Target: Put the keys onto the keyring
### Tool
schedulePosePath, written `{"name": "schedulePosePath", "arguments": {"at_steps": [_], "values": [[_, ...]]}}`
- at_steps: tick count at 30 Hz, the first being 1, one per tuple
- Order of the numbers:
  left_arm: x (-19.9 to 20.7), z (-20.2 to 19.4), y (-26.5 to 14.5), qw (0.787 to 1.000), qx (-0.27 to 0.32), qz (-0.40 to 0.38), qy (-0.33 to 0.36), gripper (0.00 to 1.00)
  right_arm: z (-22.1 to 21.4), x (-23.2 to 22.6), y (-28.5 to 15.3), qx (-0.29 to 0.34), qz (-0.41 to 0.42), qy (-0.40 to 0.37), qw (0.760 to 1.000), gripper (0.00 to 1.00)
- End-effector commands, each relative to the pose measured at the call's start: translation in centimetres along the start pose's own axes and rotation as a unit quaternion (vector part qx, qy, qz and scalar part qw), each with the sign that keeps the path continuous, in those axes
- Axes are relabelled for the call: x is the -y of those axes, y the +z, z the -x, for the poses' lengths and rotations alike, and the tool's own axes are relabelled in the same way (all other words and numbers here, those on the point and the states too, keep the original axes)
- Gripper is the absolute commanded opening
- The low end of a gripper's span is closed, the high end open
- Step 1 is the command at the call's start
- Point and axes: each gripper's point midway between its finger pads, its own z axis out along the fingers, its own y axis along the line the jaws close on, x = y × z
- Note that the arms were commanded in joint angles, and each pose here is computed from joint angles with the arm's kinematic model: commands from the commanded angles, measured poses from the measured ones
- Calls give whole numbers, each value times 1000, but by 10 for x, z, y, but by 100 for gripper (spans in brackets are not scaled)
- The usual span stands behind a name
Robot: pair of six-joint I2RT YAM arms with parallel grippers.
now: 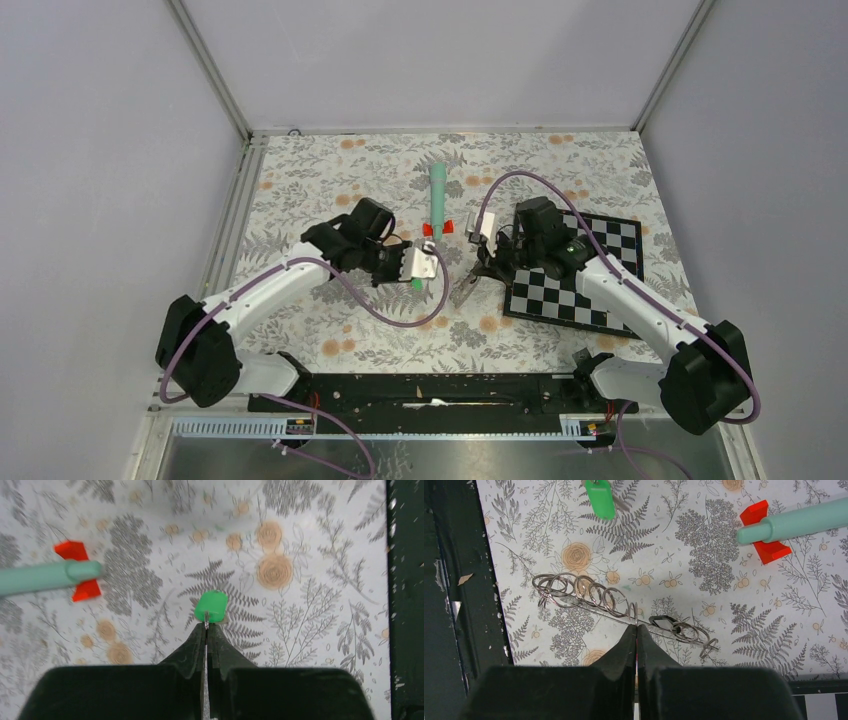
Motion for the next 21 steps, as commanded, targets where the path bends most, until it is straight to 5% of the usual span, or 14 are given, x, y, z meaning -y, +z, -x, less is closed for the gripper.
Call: {"name": "schedulePosePath", "arguments": {"at_steps": [1, 8, 21], "values": [[-6, 67, -26, 993, 118, -5, 19, 0, 38, 9, -5, 54, -7, -16, 998, 0], [-8, 104, -36, 983, 179, -35, 3, 0, 56, 12, -4, 69, -5, -46, 997, 0], [-28, 118, -19, 983, 179, -15, -32, 0, 62, 3, 5, 86, 20, -52, 995, 0]]}}
